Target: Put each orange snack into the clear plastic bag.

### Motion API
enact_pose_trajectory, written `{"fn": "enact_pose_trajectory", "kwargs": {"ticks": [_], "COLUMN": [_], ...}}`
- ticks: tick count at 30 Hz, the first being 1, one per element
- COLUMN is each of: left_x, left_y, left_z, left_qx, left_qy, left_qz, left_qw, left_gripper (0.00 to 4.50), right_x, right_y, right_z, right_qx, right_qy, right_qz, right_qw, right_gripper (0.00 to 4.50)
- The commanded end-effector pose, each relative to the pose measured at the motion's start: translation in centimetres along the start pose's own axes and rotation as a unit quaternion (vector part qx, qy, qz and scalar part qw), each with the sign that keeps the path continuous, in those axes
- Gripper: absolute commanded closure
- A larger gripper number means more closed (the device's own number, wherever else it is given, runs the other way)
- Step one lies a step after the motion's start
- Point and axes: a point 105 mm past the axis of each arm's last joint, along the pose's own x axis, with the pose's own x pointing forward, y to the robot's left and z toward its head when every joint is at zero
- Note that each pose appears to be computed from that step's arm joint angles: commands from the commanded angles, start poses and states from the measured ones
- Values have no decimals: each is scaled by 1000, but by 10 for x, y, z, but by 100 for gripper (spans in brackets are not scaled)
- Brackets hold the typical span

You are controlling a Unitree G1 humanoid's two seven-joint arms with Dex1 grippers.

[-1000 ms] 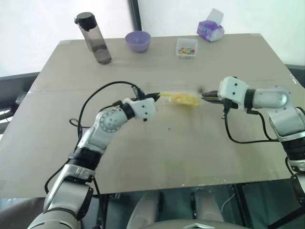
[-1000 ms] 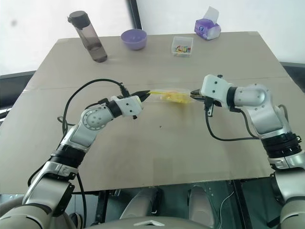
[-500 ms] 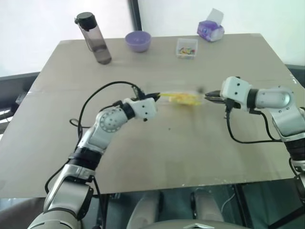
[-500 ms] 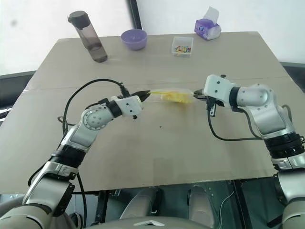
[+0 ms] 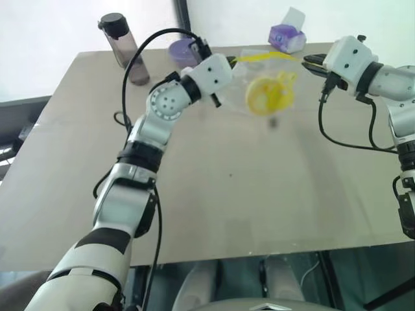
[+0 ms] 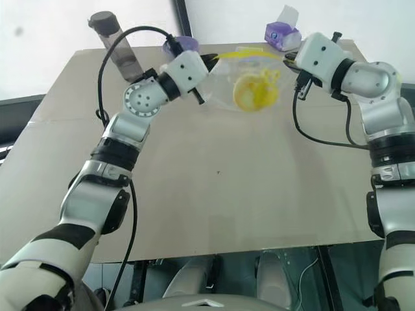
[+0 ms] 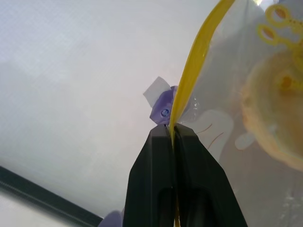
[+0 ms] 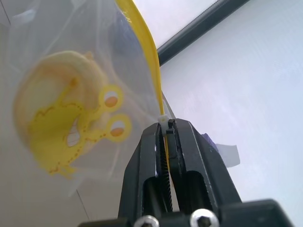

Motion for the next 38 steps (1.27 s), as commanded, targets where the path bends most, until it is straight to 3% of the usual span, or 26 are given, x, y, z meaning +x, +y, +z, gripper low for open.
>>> {"fn": "enact_pose_trajectory", "kwargs": {"ticks": [1,5,6,9,10,11,14,15,16,19,24,28,38], "left_x": [-16,-51,-58,-81,-90,-96,-108,-113,-121,-150,-188,-206,-211], "left_y": [-22,-79,-89,-125,-140,-150,-159,-156,-148,-134,-129,-128,-125], "left_z": [-1,-21,-23,-34,-38,-38,-40,-40,-40,-34,-23,-21,-19], "left_qx": [0,-76,-95,-155,-171,-196,-271,-282,-309,-361,-386,-396,-392], "left_qy": [-13,27,38,81,100,109,135,138,145,152,175,190,201], "left_qz": [-37,-104,-115,-135,-147,-147,-120,-112,-95,-82,-79,-71,-62], "left_qw": [999,991,988,975,969,963,945,943,935,916,902,896,895], "left_gripper": [450,450,382,275,211,190,53,51,51,51,51,51,51], "right_x": [-19,-37,-39,-41,-41,-42,-56,-61,-75,-107,-147,-176,-187], "right_y": [23,85,94,122,133,142,164,162,163,156,145,152,148], "right_z": [-3,-8,-7,-10,-14,-20,-45,-53,-59,-64,-67,-65,-58], "right_qx": [25,107,121,168,189,218,243,253,283,367,419,441,461], "right_qy": [-8,-1,-1,0,4,10,50,65,80,82,73,78,81], "right_qz": [44,126,134,139,137,130,126,105,116,114,79,100,119], "right_qw": [999,986,984,976,972,967,961,960,949,920,901,888,876], "right_gripper": [445,445,450,450,417,383,270,247,195,195,195,195,195]}}
